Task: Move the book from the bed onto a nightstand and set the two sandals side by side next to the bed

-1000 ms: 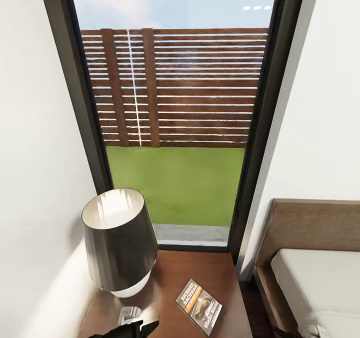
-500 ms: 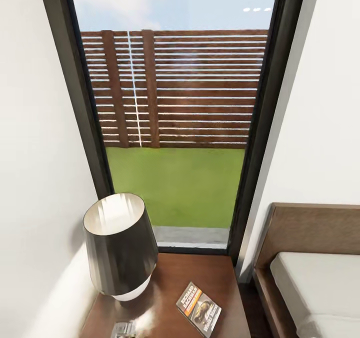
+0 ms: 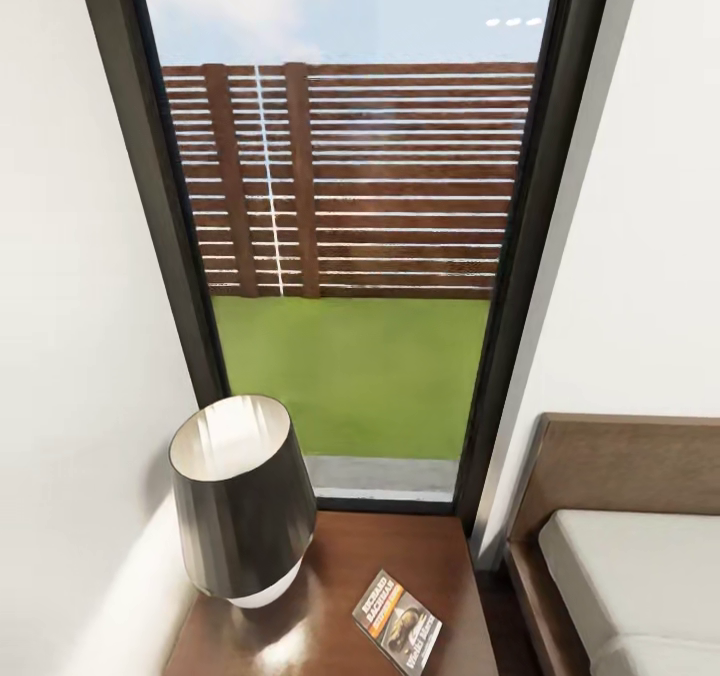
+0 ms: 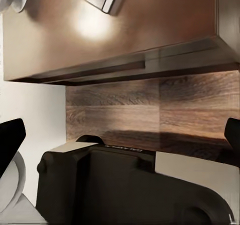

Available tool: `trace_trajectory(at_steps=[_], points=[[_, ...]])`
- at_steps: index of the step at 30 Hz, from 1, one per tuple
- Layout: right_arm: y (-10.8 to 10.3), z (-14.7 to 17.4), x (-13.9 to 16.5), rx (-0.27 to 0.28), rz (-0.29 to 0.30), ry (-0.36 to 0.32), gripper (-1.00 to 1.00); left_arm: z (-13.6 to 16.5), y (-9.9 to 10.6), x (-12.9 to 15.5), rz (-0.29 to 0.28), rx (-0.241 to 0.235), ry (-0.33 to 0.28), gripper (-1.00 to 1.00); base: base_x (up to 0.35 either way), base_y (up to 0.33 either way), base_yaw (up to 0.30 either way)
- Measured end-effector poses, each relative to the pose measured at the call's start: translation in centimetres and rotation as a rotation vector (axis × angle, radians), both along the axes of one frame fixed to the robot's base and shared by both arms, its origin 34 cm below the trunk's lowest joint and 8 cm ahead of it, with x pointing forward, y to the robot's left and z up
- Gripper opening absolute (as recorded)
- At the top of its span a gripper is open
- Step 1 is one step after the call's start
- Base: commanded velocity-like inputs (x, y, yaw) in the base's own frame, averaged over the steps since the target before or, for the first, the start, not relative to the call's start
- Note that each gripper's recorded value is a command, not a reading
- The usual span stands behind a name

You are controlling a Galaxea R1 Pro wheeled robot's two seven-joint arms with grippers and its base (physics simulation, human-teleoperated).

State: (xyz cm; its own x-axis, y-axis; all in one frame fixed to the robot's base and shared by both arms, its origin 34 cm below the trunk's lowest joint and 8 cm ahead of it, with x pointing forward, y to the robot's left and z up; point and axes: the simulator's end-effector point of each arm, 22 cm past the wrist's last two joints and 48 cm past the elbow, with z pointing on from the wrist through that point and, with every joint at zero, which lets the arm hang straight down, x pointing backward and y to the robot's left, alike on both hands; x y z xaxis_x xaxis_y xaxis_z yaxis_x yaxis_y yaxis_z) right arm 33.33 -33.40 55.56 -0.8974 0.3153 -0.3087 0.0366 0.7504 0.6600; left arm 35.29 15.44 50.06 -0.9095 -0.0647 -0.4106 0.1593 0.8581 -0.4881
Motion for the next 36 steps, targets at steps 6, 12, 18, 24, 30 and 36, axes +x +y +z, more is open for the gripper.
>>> trace_trajectory(at_steps=[6,12,18,24,30,36], points=[[0.9,0.6,-0.5,0.005,-0.001,0.012,1.00,-0.8,1.8,-3.0,0.036,0.099,0.047,1.00,0.000,0.000,0.000],[1.6,-3.3,-1.3,-0.207,-0.079,0.120,1.00,-1.1,2.8,-4.7,0.078,0.206,0.081,1.00,0.000,0.000,0.000],[5.2,-4.8,-2.1,-0.294,-0.111,0.187,1.00,-1.3,6.0,-5.7,0.116,0.400,0.101,1.00,0.000,0.000,0.000],[6.4,-5.0,-2.5,-0.304,-0.081,0.196,1.00,-1.4,6.5,-6.9,0.111,0.450,0.112,1.00,0.000,0.000,0.000],[6.6,-5.0,-2.8,-0.309,-0.051,0.196,1.00,-1.4,6.3,-7.0,0.111,0.451,0.113,1.00,0.000,0.000,0.000],[6.6,-5.0,-2.8,-0.311,-0.047,0.196,1.00,-1.4,6.3,-7.0,0.111,0.451,0.113,1.00,0.000,0.000,0.000]])
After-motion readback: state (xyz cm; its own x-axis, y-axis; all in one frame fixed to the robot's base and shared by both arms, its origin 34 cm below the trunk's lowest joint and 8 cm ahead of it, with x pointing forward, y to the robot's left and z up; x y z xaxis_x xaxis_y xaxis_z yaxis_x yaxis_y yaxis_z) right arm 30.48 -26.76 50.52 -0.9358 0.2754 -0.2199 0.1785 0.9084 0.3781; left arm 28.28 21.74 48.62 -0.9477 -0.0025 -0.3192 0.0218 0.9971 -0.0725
